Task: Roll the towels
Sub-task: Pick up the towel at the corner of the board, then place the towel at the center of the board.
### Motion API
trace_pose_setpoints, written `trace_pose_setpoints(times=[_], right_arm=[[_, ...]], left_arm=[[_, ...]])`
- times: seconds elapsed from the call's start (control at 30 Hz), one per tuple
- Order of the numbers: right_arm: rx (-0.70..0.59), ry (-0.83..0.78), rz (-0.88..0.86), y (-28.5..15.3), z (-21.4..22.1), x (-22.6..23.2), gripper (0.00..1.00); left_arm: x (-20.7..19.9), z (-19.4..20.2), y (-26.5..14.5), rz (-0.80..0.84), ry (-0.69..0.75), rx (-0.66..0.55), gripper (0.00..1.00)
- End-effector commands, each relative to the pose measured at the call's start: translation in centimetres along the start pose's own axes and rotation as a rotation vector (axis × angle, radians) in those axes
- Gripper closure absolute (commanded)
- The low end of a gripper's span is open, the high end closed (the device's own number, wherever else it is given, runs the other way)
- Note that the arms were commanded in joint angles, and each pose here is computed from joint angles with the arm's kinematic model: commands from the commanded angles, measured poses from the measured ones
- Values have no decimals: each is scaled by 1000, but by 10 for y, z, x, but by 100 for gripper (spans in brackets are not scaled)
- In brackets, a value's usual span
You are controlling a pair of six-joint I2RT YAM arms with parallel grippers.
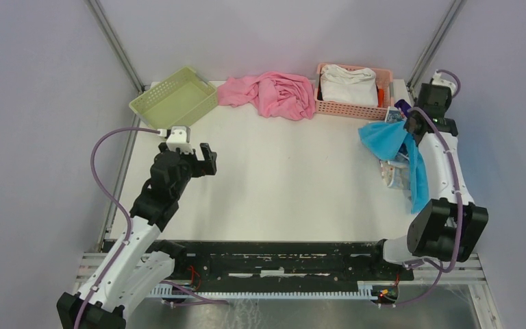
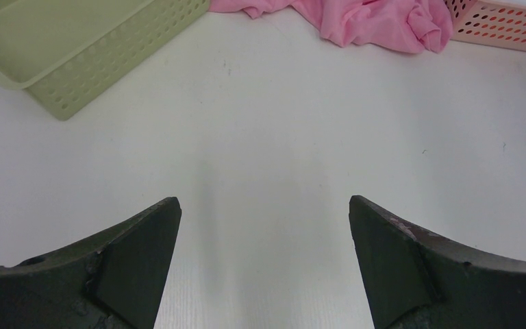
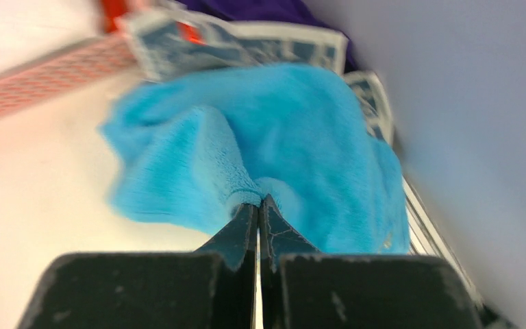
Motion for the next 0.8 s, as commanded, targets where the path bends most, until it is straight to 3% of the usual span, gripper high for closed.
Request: trace_pose_setpoints(times=[0.0,0.3,0.53,0.6,0.67,0.77], right_arm=[[-148,-97,-168,-58,-40,45,99],[-200,-273,-645,-160,-35,157,100],[-126,-518,-934,-225,47,248,97],[-79,-599,-995,-238,78,266,88],[-43,-666,-1036,-247,102,274,71],[-10,-715,-1034,-245,118,272,57]], left_arm=[[1,-28,-6,-3,-2,-75,1],[-7,-44,-9,30,-118,-47,1],[-15,-42,-4,76,-217,-21,1],[-17,-37,-2,85,-227,4,1],[-19,-32,2,94,-234,33,1],[-22,-24,6,97,-251,77,1]])
Point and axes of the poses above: each gripper's point midway between its finger pads, its own y axis out along the fingers, its own x axis along the line the jaws close on, z = x × y, the point moved 9 cm from there along -y, back along the fingers, and after that the axes turned 10 degrees about y, right-handed, at the moved point
